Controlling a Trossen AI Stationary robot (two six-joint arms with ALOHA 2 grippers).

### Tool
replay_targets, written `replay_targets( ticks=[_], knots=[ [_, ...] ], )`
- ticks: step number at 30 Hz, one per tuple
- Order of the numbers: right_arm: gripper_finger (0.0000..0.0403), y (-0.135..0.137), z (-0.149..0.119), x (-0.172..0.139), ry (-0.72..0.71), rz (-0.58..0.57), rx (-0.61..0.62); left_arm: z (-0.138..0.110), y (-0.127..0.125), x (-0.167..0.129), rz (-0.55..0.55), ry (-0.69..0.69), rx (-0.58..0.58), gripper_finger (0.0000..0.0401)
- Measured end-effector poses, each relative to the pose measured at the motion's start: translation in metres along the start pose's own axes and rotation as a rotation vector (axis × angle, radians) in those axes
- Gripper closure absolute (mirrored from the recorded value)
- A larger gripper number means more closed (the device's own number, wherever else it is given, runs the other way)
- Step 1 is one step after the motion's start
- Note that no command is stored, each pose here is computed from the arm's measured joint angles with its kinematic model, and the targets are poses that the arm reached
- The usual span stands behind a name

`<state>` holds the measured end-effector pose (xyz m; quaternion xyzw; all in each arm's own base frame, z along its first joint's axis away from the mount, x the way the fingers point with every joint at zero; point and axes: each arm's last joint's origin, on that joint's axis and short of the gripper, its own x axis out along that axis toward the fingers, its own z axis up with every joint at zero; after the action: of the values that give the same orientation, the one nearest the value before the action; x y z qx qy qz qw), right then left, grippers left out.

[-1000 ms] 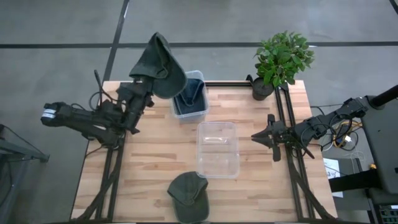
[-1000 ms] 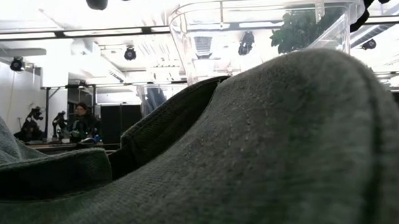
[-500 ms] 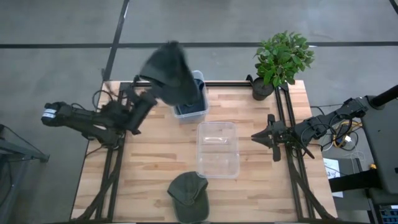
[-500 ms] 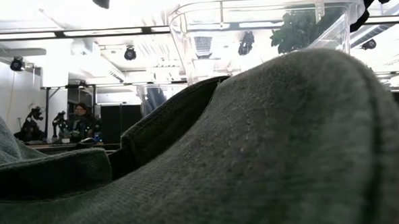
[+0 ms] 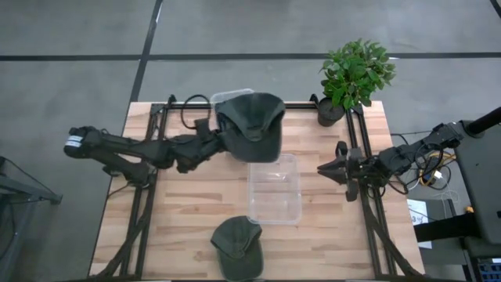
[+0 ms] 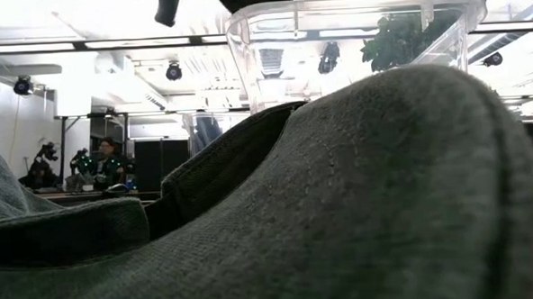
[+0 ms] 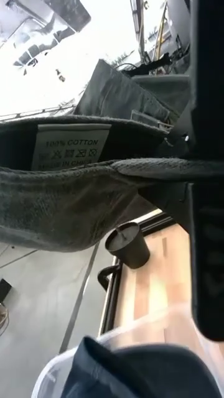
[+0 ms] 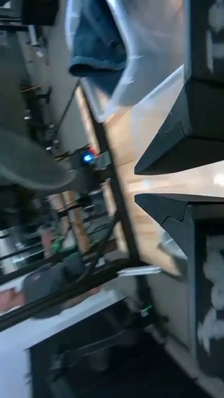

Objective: Pick & Place hat
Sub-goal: Put the top black cap into the bottom transparent bin

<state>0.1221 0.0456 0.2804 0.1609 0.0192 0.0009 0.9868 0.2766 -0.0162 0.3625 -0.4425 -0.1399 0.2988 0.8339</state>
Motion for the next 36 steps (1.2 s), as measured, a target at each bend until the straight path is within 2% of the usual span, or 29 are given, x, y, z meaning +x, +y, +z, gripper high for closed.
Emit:
replay_targets(
  ticks=[3, 9, 16, 20, 25, 31, 36],
  knots=[
    [0.035, 0.002, 0.006, 0.0, -0.054, 0.019, 0.029, -0.011, -0.008, 0.014, 0.015, 0.005, 0.025, 0.0399],
    [0.035, 0.005, 0.014, -0.001, -0.133, 0.053, 0.14, -0.03, -0.026, 0.038, 0.035, 0.025, 0.175, 0.0399],
    [0.0322, 0.011, 0.025, 0.003, -0.121, 0.058, 0.14, -0.039, -0.049, 0.055, 0.014, 0.014, 0.335, 0.0399],
    [0.0291, 0.015, 0.033, 0.007, -0.057, 0.015, 0.118, -0.039, -0.059, 0.056, -0.004, 0.009, 0.419, 0.0399],
    [0.0262, 0.02, 0.047, 0.014, -0.014, -0.126, 0.074, -0.04, -0.065, 0.051, 0.013, -0.021, 0.5, 0.0399],
    [0.025, 0.032, 0.063, 0.029, 0.006, -0.175, 0.023, -0.041, -0.064, 0.048, 0.08, -0.077, 0.576, 0.0399],
    [0.0249, 0.04, 0.072, 0.042, 0.023, -0.238, -0.006, -0.04, -0.064, 0.048, 0.089, -0.088, 0.577, 0.0399]
  ],
)
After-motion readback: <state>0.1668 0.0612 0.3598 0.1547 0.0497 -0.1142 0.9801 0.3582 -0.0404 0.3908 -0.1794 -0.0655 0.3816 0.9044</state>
